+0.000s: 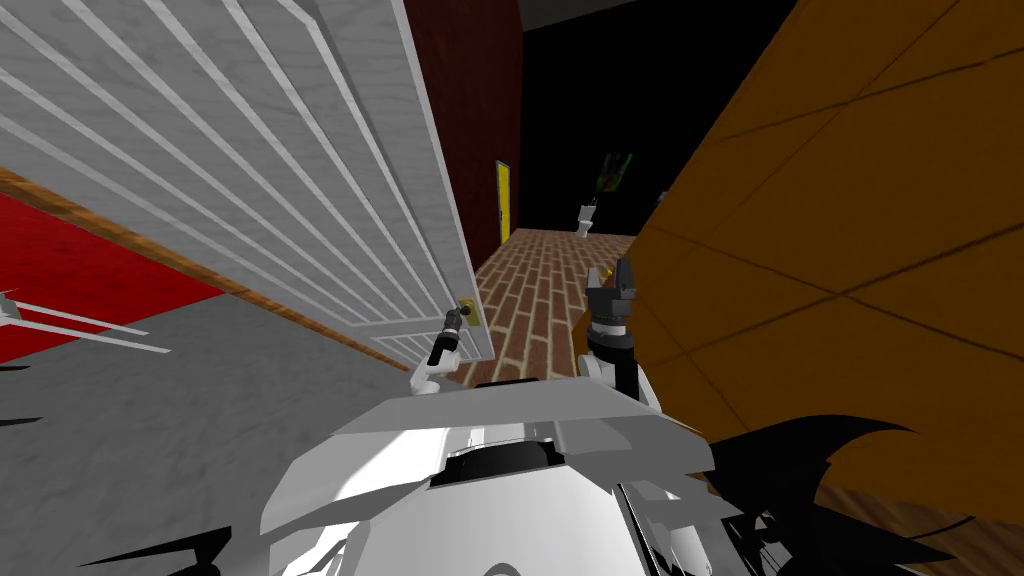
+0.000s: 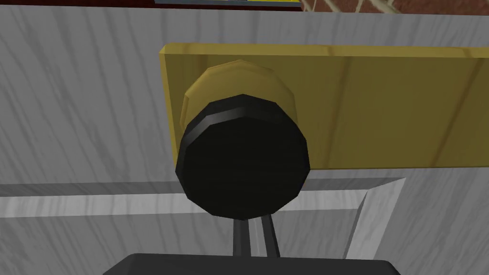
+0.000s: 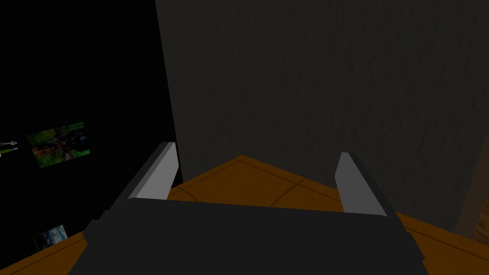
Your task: Push the door open
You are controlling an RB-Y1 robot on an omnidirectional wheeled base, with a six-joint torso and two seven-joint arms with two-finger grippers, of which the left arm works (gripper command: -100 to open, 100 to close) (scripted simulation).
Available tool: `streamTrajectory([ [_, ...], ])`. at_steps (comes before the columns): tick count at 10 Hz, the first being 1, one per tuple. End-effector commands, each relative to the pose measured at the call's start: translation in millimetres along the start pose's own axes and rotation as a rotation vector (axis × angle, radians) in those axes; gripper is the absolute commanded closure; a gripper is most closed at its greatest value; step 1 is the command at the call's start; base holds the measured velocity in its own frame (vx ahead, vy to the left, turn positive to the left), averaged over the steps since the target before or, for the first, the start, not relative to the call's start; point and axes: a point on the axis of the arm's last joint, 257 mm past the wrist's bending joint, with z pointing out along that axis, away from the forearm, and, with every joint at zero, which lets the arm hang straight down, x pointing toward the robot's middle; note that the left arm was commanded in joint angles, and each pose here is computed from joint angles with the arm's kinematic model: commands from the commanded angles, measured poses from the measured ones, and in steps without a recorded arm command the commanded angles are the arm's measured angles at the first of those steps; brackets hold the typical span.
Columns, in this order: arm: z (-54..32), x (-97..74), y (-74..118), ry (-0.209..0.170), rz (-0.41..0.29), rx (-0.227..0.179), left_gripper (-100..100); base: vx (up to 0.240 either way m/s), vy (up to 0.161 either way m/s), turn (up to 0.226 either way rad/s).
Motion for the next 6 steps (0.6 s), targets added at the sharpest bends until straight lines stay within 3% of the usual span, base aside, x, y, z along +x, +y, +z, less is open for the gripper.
streamTrajectory([
  [1,-1.8,2.5,0.9,0.005,-0.005,-0.002,-100,-0.226,0.012,-0.005],
  [6,-7.3,22.1,1.4,0.018,-0.056,-0.004,-100,-0.245,-0.05,0.011],
])
